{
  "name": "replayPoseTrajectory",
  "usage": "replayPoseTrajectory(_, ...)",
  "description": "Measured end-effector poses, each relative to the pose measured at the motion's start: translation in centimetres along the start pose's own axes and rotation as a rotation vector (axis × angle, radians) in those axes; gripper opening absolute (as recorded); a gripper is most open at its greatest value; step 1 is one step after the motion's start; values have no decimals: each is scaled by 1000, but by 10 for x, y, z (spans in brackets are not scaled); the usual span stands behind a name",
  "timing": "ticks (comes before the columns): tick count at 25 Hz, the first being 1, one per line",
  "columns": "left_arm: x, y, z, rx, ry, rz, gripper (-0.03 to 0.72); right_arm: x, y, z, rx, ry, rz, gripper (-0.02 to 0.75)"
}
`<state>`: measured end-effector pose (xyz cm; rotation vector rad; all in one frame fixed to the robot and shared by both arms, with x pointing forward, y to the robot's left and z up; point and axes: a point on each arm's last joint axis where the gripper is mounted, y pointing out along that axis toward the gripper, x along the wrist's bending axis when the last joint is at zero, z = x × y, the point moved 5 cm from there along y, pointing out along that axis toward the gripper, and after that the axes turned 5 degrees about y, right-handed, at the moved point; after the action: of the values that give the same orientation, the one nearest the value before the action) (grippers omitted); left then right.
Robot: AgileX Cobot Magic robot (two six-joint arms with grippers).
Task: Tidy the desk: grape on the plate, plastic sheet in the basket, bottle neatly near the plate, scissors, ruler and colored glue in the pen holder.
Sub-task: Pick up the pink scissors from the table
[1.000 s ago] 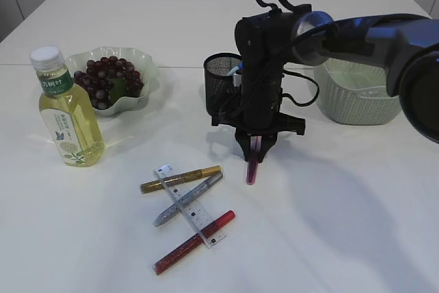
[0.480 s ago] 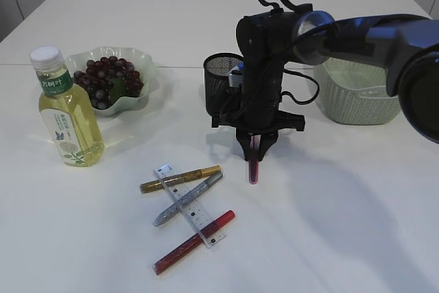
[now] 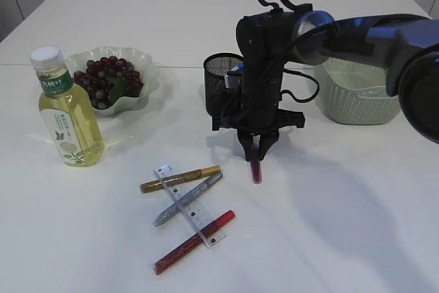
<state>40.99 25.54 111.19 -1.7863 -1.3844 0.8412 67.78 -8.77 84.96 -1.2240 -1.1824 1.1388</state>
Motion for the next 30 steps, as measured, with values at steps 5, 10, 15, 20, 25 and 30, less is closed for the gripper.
replayPoseTrajectory(5,0,0,0,0,0,0,415,0,0,0,-1,-64,3,186)
replayPoseTrajectory(10,0,0,0,0,0,0,415,1,-4,0,-8,-121,-1,186)
replayPoseTrajectory(15,0,0,0,0,0,0,415,2,-16,-1,-30,-177,-12,186)
replayPoseTrajectory(20,0,0,0,0,0,0,415,6,-26,1,-38,-212,-47,186)
replayPoseTrajectory(25,0,0,0,0,2,0,415,10,-33,2,-46,-239,-65,185)
replayPoseTrajectory(30,0,0,0,0,2,0,415,17,-42,7,-59,-270,-79,185)
